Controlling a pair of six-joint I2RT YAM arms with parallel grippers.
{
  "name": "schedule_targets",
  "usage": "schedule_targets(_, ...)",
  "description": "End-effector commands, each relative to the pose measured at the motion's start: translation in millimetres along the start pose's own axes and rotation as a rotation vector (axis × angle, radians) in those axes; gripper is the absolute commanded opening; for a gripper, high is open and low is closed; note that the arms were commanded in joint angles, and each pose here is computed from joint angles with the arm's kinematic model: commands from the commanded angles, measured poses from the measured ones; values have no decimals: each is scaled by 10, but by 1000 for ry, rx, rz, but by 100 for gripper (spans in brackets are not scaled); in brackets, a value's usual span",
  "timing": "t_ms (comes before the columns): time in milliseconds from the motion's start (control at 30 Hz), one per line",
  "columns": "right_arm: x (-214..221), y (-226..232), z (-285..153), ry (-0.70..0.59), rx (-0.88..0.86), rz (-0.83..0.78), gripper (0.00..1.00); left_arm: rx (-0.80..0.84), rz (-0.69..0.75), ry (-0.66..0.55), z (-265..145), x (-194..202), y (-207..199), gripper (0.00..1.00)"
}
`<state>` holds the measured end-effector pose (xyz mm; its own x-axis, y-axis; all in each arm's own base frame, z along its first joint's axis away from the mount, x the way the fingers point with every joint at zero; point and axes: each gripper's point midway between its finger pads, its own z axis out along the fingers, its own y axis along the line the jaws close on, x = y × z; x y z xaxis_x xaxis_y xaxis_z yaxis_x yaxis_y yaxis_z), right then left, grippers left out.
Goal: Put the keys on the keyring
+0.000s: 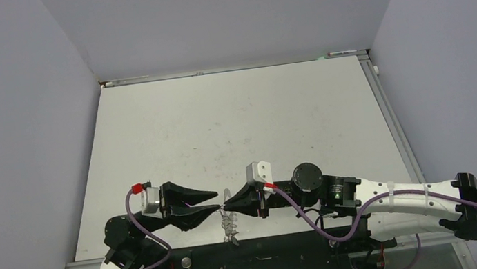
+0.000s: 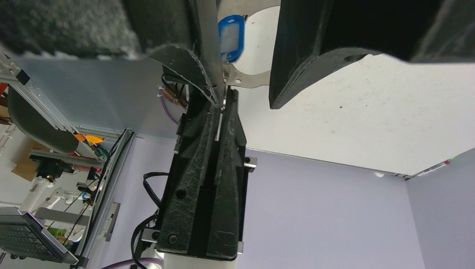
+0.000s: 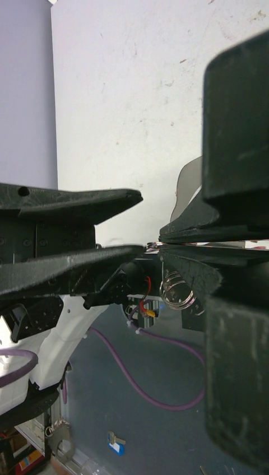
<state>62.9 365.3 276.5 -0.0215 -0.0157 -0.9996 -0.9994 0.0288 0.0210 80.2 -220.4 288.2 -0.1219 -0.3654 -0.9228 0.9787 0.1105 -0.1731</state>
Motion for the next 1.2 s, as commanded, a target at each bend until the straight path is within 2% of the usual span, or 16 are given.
schedule_targets(0,-594,-61,22,-159,38,-53,5,25,54,-39,-24,-120,-90,33)
schedule_targets(267,-635,-73,22,-165,46,-62,5,46,45,-25,-15,-91,-116,32)
schedule_targets(967,-678,9,70,-183,4,-70,5,31,33,-2,13,-48,-59,13)
schedule_targets(1167,-715,15,60,-198,5,-70,5,33,27,13,18,-24,-54,14)
